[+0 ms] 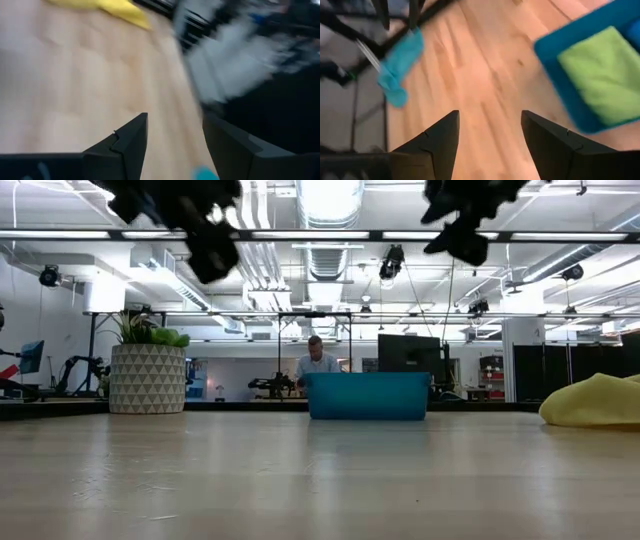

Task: Fold microfiber towels
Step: Fold the light blue microfiber cloth

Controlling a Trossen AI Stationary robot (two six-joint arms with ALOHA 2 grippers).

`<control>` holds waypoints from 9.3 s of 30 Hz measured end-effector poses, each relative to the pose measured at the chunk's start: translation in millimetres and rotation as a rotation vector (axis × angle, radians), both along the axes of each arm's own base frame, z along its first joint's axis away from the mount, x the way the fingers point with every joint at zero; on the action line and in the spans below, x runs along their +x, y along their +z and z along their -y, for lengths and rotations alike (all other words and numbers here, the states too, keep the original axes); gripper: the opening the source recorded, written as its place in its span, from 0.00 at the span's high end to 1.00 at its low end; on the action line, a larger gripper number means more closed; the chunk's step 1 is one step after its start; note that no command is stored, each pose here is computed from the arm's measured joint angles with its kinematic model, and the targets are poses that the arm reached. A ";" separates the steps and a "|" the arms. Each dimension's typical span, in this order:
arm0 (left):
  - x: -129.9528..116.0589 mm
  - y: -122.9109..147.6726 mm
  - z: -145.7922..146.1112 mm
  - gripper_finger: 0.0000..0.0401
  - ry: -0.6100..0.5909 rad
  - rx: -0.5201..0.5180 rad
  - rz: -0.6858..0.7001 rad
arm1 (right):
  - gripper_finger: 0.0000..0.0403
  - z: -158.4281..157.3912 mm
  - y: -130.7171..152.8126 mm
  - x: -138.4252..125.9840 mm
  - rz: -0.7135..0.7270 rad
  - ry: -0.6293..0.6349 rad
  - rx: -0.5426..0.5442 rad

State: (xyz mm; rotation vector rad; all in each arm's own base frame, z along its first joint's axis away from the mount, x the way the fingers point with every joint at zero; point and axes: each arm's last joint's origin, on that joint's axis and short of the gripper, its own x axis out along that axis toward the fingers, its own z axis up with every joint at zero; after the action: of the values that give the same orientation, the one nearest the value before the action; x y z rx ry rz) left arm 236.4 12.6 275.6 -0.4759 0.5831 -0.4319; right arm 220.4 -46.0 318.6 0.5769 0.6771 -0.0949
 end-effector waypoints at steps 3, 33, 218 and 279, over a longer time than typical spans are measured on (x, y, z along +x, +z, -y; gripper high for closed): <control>-21.3 3.5 22.6 0.56 -0.143 -0.071 -0.079 | 0.49 -32.9 -8.8 -9.3 0.117 -0.083 0.025; 17.8 -147.9 227.3 0.56 -0.022 -0.083 -0.848 | 0.49 -148.7 -41.4 -30.3 0.178 0.122 0.072; 25.5 -40.8 93.8 1.00 0.580 0.130 -0.100 | 0.98 -151.6 -162.8 110.1 -0.291 0.445 -0.205; 71.7 -47.0 106.7 1.00 0.321 -0.082 0.009 | 0.98 -166.1 -87.7 22.6 -0.203 0.038 -0.154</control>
State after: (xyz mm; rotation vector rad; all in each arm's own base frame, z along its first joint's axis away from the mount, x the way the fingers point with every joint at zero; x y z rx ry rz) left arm 308.1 -94.1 228.6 -0.6338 0.4706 -0.1522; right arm 243.1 120.1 230.9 0.4088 0.8691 -0.1697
